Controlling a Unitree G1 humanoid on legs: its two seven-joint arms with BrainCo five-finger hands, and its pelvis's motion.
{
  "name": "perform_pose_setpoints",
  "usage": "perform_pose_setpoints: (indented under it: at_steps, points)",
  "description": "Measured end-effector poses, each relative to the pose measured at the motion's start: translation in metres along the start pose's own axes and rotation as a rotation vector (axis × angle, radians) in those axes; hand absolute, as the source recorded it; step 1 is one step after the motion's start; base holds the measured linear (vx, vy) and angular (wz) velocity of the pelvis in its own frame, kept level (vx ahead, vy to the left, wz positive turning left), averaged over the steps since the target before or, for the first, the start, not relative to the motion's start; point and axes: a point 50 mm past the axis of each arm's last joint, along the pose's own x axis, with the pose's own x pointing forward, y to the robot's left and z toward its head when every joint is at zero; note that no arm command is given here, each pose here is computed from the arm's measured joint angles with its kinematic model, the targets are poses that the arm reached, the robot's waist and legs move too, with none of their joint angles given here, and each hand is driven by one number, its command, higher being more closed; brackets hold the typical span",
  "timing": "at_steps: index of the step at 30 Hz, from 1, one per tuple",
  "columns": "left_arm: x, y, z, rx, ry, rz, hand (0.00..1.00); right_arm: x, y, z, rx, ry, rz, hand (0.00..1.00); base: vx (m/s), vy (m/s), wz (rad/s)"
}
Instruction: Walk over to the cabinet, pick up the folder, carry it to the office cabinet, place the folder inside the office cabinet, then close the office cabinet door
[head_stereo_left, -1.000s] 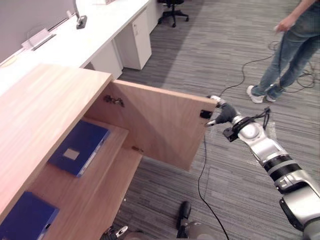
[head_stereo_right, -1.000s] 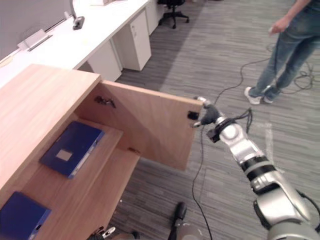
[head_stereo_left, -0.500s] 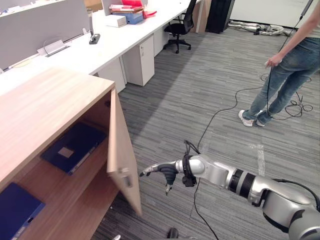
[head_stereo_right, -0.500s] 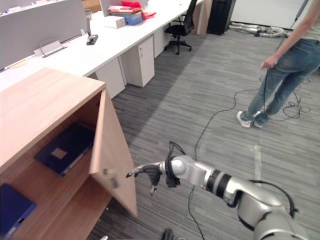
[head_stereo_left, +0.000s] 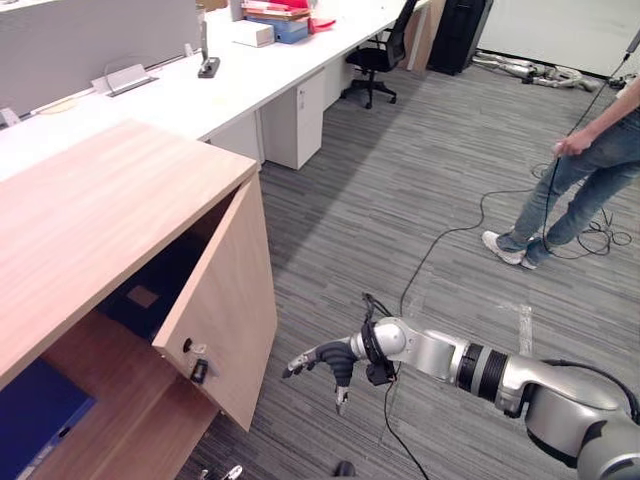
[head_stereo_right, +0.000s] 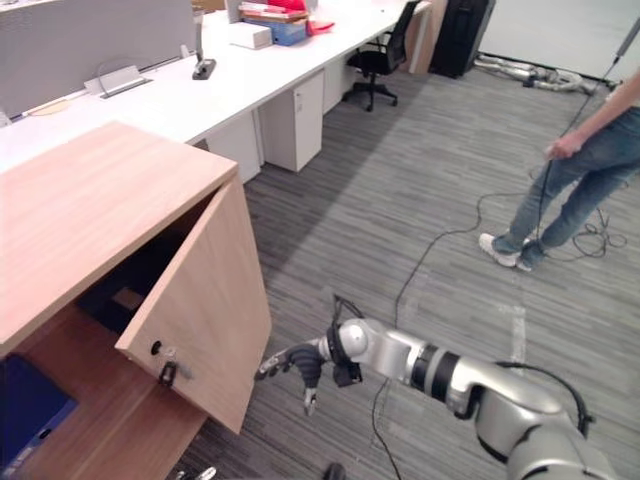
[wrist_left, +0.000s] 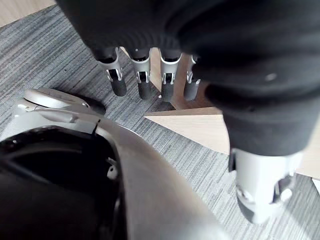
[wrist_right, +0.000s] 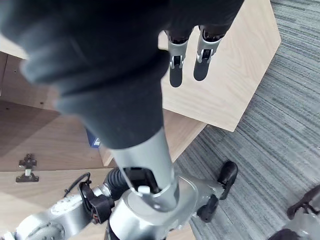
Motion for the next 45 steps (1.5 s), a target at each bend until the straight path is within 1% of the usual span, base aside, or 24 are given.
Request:
perform_pose_setpoints:
  at_steps: [2,4,6,7,9,10,11,13,15,17,18,21,23,25,28,30,37,42,45]
  points:
    - [0.002,-0.001,0.003,0.002,-0.008,-0.005,0.0,0.008,0.002,-0.019,0.087,0.051,-0.063,0.0,-0.01,0.061,0.51]
    - [0.007,-0.006,0.015,0.01,-0.035,-0.026,0.0,0.006,0.015,-0.069,0.235,0.232,-0.167,0.0,-0.07,0.054,1.19]
    - [0.008,-0.006,0.016,0.004,-0.036,-0.017,0.0,0.006,0.025,-0.091,0.282,0.348,-0.24,0.0,-0.02,0.038,0.95]
    - [0.009,-0.007,0.017,0.002,-0.031,-0.01,0.0,0.005,0.034,-0.11,0.313,0.459,-0.322,0.0,0.0,0.051,1.02]
    - [0.009,-0.008,0.017,-0.001,-0.029,-0.001,0.0,0.005,0.049,-0.124,0.39,0.54,-0.376,0.0,0.04,0.12,1.05]
    - [0.01,-0.008,0.017,0.0,-0.025,0.005,0.0,0.004,0.067,-0.135,0.502,0.59,-0.424,0.0,0.12,0.186,1.47]
    - [0.012,-0.008,0.016,0.007,-0.011,0.009,0.0,-0.001,0.092,-0.148,0.69,0.634,-0.497,0.0,0.14,0.173,1.79]
    - [0.014,-0.009,0.013,0.026,0.014,0.008,0.0,-0.014,0.134,-0.165,0.971,0.723,-0.597,0.0,0.2,0.209,1.59]
    - [0.017,-0.01,0.011,0.048,0.033,0.003,0.0,-0.027,0.159,-0.174,1.138,0.781,-0.686,0.0,0.26,0.301,1.05]
    - [0.018,-0.009,0.01,0.079,0.054,0.004,0.0,-0.037,0.171,-0.18,1.297,0.792,-0.803,0.0,0.25,0.334,1.15]
    - [0.023,-0.012,0.019,0.11,0.035,-0.003,0.0,-0.041,0.185,-0.181,1.432,0.802,-0.888,0.0,0.17,0.229,1.49]
    - [0.031,-0.022,0.039,0.166,-0.026,-0.011,0.0,-0.029,0.226,-0.169,1.66,0.801,-0.967,0.0,0.15,0.056,1.85]
    - [0.034,-0.022,0.041,0.196,-0.025,-0.001,0.0,-0.026,0.226,-0.165,1.7,0.762,-1.026,0.0,0.08,-0.137,1.6]
    - [0.033,-0.016,0.035,0.214,0.0,0.035,0.0,-0.021,0.23,-0.162,1.794,0.735,-1.065,0.0,0.04,-0.251,1.16]
    - [0.03,-0.002,0.022,0.196,0.051,0.088,0.0,-0.01,0.23,-0.154,1.848,0.703,-1.056,0.0,0.02,-0.359,0.4]
    - [0.027,0.0,0.01,0.134,0.096,0.119,0.0,-0.009,0.228,-0.155,1.845,0.695,-1.059,0.0,0.06,-0.393,0.03]
    - [0.025,0.007,0.005,0.03,0.109,0.173,0.0,-0.011,0.241,-0.154,1.841,0.739,-1.042,0.0,0.0,-0.218,0.62]
    - [0.021,0.011,-0.004,0.003,0.125,0.2,0.0,-0.012,0.245,-0.154,1.819,0.762,-1.012,0.0,-0.03,0.066,0.64]
    - [0.021,0.015,0.0,0.016,0.117,0.205,0.0,-0.009,0.243,-0.153,1.846,0.741,-1.024,0.0,-0.02,0.198,0.78]
